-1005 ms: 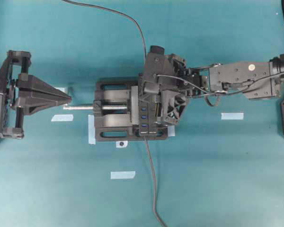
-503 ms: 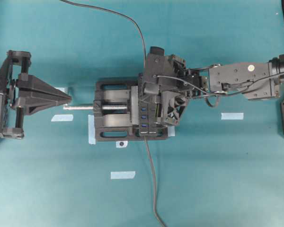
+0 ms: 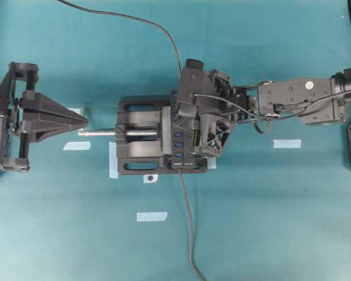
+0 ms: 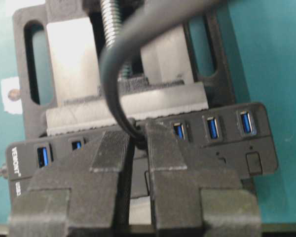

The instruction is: Insert the USB into the center port of the fixed hub

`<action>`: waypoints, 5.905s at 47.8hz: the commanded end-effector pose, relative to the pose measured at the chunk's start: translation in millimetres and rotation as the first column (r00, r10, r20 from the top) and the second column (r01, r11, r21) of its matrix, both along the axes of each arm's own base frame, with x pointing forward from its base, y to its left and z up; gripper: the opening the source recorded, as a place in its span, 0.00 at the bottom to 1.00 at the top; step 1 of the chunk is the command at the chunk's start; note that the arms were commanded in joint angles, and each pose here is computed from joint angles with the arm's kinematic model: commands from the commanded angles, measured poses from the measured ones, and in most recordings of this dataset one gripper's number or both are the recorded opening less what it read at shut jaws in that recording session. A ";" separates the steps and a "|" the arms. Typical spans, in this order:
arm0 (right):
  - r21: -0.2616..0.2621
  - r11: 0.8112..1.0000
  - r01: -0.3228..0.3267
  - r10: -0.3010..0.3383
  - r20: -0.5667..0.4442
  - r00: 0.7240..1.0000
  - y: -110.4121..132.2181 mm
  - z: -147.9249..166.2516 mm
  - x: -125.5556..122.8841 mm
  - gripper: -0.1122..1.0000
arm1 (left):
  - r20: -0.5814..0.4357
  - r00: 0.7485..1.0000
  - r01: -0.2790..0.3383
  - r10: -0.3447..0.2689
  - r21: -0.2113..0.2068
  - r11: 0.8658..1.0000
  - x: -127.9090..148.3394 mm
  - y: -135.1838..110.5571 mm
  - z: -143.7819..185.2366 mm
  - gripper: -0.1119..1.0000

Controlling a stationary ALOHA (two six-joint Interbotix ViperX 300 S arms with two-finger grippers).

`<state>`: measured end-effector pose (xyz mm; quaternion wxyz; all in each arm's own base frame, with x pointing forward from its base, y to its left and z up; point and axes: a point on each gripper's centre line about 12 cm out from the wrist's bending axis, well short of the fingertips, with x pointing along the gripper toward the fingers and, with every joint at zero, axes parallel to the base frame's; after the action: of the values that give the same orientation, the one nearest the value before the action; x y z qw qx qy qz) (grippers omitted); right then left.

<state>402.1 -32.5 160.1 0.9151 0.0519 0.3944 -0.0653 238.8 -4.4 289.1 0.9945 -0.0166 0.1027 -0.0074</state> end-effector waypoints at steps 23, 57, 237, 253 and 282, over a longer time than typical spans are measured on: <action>0.010 1.000 0.001 -0.001 0.012 1.000 3.1 2.4 2.2 0.16 | 0.020 1.000 -0.001 0.001 0.000 1.000 1.4 0.3 6.4 0.10; 0.025 1.000 0.014 -0.013 -0.035 0.999 3.3 -12.8 -6.1 0.15 | 0.020 1.000 -0.002 0.002 -0.002 1.000 1.8 0.3 6.6 0.10; 0.011 1.000 0.002 -0.004 0.219 0.976 5.8 58.8 -65.9 0.86 | 0.015 1.000 -0.003 0.003 -0.009 1.000 1.0 0.3 4.5 0.10; 0.010 1.000 0.001 -0.003 0.225 0.974 7.2 58.6 -84.3 0.86 | 0.010 1.000 -0.009 0.010 -0.039 0.999 0.6 0.4 2.6 0.10; 0.006 1.000 0.000 -0.002 0.284 0.959 9.3 68.2 -114.6 0.86 | 0.008 1.000 -0.010 0.010 -0.042 0.999 0.4 0.4 2.0 0.10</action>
<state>289.1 -23.2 218.4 0.9558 0.0636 0.2811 -0.0578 238.1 -4.4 285.9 0.9936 -0.0372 0.1067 -0.0052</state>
